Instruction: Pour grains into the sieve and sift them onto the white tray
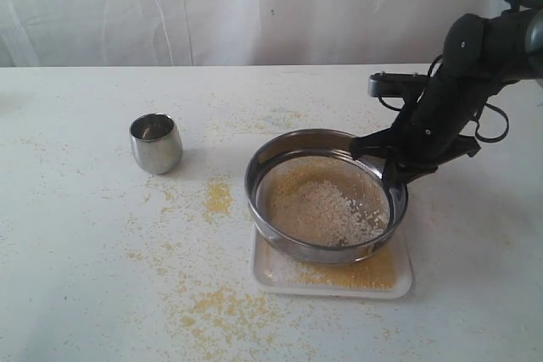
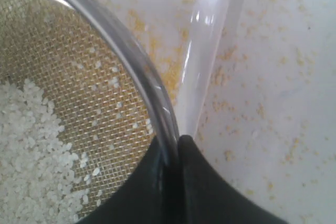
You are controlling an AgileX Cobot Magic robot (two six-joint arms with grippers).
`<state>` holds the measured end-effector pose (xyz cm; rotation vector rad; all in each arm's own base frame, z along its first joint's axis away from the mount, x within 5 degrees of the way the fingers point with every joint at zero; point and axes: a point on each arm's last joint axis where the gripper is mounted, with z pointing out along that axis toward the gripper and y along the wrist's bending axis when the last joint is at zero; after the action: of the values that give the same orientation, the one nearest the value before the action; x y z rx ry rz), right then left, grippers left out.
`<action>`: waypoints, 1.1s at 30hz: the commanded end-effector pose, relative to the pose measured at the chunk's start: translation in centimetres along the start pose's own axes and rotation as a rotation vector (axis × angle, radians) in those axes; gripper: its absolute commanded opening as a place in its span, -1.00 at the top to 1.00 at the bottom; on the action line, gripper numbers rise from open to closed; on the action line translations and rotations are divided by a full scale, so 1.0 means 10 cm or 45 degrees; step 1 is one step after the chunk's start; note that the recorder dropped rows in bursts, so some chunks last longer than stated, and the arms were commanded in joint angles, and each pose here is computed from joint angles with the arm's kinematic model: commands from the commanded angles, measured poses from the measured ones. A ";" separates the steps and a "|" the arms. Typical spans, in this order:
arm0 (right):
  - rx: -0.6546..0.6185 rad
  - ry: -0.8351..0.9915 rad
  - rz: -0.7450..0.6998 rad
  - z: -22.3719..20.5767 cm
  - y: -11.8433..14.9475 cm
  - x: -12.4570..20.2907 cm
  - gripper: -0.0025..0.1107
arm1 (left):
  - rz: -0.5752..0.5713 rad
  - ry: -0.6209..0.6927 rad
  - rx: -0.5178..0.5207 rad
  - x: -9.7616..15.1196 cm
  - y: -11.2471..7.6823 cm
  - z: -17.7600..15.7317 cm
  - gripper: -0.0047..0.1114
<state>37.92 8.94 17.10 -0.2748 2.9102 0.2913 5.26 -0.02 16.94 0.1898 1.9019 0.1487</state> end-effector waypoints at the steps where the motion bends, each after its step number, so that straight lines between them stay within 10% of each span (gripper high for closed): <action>1: -0.020 0.014 -0.001 -0.07 0.01 0.01 0.96 | 0.000 -0.003 0.012 0.01 -0.01 0.00 0.92; 10: 0.032 -0.039 -0.065 -0.03 -0.03 -0.04 0.86 | 0.000 -0.003 0.012 0.01 -0.01 0.00 0.92; 17: 0.035 -0.040 -0.062 0.01 -0.03 -0.04 0.14 | 0.000 -0.003 0.012 0.01 -0.01 0.00 0.92; 28: 0.150 -0.542 -0.193 -0.89 0.06 -0.49 0.16 | 0.000 -0.003 0.012 0.01 -0.01 0.00 0.92; 33: 0.278 -0.844 0.017 -1.09 -0.25 -0.73 0.77 | 0.000 -0.003 0.012 0.01 -0.01 0.00 0.92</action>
<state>42.20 7.66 27.96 -0.2447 2.3459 0.0820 5.26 -0.02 16.94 0.1898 1.9019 0.1487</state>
